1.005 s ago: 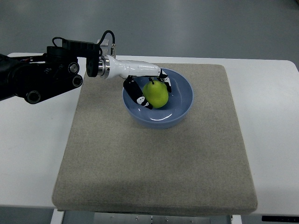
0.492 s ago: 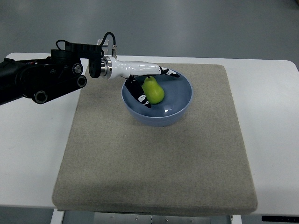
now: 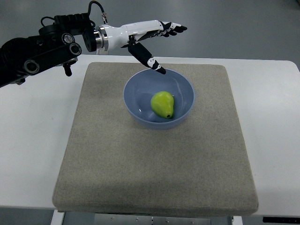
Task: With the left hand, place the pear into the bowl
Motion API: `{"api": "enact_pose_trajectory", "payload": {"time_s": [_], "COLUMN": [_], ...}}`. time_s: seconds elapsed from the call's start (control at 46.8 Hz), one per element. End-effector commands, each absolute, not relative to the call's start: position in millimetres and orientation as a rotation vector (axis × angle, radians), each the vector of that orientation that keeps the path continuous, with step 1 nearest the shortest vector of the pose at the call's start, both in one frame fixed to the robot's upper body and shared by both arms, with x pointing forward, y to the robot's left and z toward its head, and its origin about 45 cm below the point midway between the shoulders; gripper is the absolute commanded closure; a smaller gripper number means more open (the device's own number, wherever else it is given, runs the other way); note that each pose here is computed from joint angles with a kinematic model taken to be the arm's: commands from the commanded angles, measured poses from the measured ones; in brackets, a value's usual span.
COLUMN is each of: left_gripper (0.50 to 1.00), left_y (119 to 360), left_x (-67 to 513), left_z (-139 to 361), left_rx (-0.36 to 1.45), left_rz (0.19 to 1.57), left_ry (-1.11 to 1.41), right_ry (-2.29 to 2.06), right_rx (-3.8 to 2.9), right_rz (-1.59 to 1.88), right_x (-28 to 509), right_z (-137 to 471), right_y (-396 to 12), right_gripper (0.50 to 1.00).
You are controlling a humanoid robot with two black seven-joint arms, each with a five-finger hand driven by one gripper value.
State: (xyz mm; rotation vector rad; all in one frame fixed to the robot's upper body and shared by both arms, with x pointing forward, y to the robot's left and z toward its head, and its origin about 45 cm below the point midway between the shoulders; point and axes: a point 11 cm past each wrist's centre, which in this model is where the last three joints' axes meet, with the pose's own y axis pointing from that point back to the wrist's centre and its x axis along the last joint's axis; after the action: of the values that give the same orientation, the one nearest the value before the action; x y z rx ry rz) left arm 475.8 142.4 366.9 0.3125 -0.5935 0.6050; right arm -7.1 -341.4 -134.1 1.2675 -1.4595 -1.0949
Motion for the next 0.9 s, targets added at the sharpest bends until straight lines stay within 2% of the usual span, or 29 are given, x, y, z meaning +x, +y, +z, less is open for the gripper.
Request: {"api": "enact_pose_trajectory", "payload": {"time_s": [0.0,0.128,0.342,0.599,0.877], "left_gripper": [0.504,0.504,0.504,0.504,0.504], "left_y": [164,201,236,274,305], "left_x": [487,499,508,509,493], "left_z": [380,370,353,319,279], "left_rx": [0.184,0.008,-0.044,-0.143,-0.265], "left_rz": [0.729,0.873,0.977,1.043,1.039], "left_ry": [-0.459,-0.203,-0.091,0.226,0.535], "right_ry": [-1.459,-1.46,-1.46,-1.459,-1.461], "right_rx": [1.269,1.268,1.268,1.266,1.266], "right_rz": [-1.096,-1.095,-1.095,-1.096,-1.098], "right_x": [-7,-7,-7,-8,-8], "right_z": [-134,-134,-134,-134,-134], "right_y": [-341,-342,-342,-342,-341], "right_gripper": [0.574,0.574,0.574,0.574,0.574]}}
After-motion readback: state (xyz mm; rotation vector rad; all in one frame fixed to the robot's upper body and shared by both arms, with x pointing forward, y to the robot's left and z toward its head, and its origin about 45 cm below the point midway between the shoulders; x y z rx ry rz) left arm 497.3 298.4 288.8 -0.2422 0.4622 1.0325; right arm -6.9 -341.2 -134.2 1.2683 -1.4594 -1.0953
